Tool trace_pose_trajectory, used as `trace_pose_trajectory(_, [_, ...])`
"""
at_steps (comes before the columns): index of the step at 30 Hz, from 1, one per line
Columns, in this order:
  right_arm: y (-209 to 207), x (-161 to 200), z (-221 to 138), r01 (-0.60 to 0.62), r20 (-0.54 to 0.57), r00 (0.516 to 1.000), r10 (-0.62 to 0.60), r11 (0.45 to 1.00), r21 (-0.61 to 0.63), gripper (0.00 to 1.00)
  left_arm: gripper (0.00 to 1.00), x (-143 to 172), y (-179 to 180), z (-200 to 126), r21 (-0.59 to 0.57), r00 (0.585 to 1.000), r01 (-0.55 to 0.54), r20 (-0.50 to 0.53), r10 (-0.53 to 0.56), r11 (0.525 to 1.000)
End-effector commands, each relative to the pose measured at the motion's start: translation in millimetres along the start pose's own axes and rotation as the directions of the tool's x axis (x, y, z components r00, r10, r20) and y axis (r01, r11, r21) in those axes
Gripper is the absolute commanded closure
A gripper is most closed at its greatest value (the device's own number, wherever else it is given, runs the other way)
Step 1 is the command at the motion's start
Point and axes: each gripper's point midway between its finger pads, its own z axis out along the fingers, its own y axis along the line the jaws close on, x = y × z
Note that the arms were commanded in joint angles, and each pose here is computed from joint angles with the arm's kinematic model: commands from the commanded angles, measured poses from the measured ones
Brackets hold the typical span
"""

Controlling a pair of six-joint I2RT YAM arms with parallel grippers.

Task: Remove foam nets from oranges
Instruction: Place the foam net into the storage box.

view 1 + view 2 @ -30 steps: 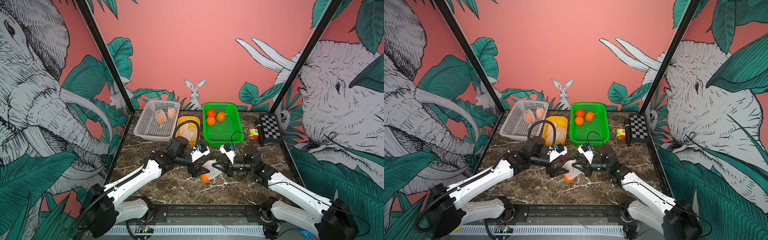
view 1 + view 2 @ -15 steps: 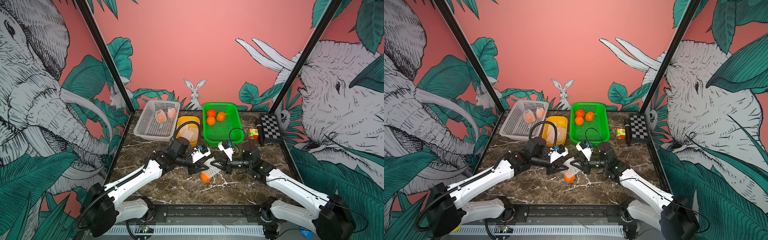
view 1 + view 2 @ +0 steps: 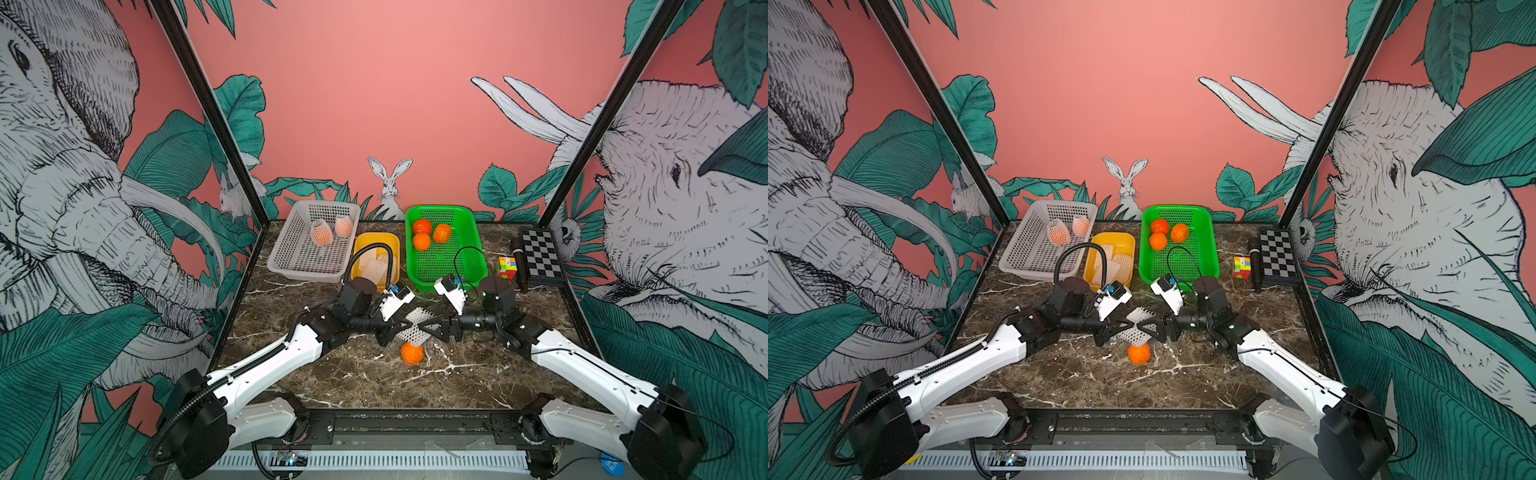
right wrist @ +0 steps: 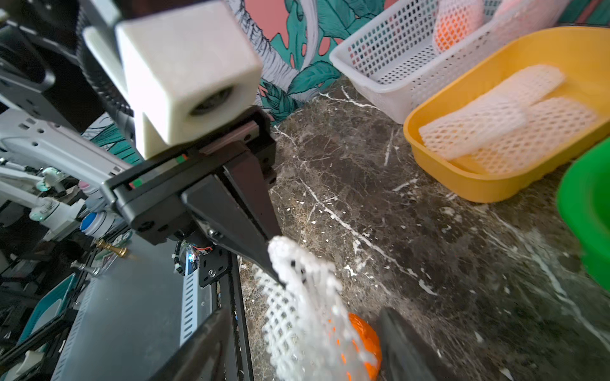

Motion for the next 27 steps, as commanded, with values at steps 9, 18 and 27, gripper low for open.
trace_pose_trajectory(9, [-36, -20, -51, -0.011, 0.216, 0.974, -0.062, 0.946, 0.323, 0.09, 1.0, -26, 54, -30, -0.15, 0.943, 0.326, 0.122, -0.31, 0.933])
trace_pose_trajectory(18, [-56, -7, -52, -0.054, 0.237, 0.97, -0.046, 0.916, 0.398, 0.08, 1.0, -39, 101, -46, -0.239, 0.856, 0.514, 0.091, -0.508, 0.824])
trace_pose_trajectory(27, [-74, -3, -39, -0.075, 0.23, 0.973, -0.026, 0.905, 0.418, 0.08, 1.0, -65, 182, -66, -0.394, 0.805, 0.572, 0.099, -0.585, 0.72])
